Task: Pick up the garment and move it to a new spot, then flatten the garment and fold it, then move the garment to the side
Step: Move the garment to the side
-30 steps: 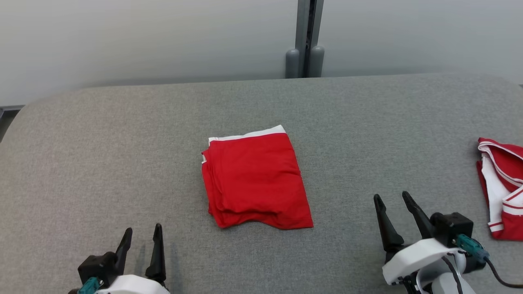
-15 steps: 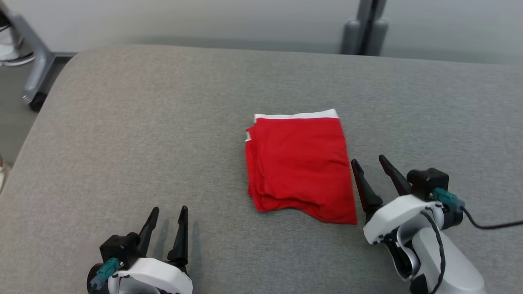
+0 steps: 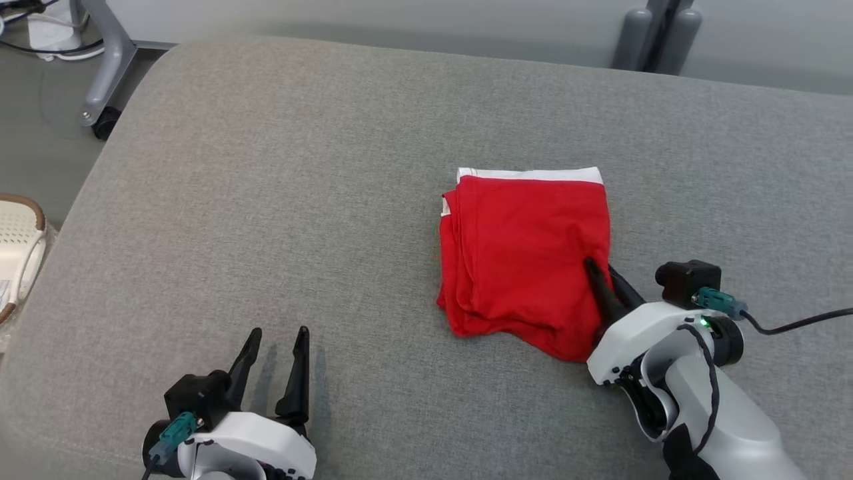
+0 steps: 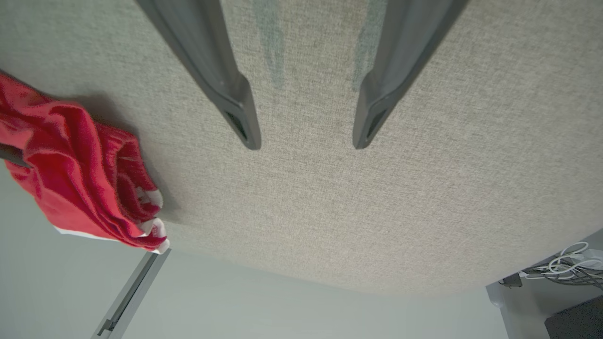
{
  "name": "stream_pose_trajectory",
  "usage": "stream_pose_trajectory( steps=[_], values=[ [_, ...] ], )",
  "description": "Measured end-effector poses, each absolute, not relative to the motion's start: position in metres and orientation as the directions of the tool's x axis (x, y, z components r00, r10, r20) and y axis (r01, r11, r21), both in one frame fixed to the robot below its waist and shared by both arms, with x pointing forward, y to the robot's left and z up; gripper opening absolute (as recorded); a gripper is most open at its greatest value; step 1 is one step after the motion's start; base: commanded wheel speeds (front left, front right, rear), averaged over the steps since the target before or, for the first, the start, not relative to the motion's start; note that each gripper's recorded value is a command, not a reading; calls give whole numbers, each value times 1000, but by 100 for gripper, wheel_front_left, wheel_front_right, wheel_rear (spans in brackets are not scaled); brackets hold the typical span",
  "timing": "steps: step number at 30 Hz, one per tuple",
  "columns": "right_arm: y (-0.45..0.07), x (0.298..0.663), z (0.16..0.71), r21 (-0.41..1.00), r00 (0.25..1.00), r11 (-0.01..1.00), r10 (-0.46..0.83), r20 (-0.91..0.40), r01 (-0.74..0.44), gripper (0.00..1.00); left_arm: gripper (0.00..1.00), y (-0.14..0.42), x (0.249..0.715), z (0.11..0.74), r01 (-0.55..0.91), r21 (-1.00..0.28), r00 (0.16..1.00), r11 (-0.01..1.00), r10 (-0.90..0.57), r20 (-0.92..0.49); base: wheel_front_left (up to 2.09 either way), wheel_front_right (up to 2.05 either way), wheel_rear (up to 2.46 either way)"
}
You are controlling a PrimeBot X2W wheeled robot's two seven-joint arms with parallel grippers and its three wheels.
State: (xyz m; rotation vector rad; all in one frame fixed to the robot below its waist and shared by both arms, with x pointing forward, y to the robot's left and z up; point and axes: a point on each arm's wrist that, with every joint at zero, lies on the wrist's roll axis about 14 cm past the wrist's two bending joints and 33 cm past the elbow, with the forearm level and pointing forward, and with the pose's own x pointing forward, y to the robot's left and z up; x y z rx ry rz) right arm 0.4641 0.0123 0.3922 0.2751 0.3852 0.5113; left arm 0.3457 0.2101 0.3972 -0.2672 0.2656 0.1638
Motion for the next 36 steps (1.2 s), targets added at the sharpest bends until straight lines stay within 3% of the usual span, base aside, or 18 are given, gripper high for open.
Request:
stream_pose_trajectory(
  steps=[5,18,30,36],
  values=[
    [-11,472,411,350,854,859,466,-232,-373,0,100,195,357,399,-140,-240,961,961,74,-267,0,0,0],
    [-125,423,406,330,938,937,211,-274,-114,0,100,95,411,407,178,-265,949,948,-236,-209,0,0,0],
    [-211,378,424,274,969,958,-21,-246,90,0,100,-24,422,404,472,-303,822,828,-538,-187,0,0,0],
    [-227,367,425,222,966,968,-59,-252,117,0,100,-60,421,400,553,-313,763,772,-620,-180,0,0,0]
  ],
)
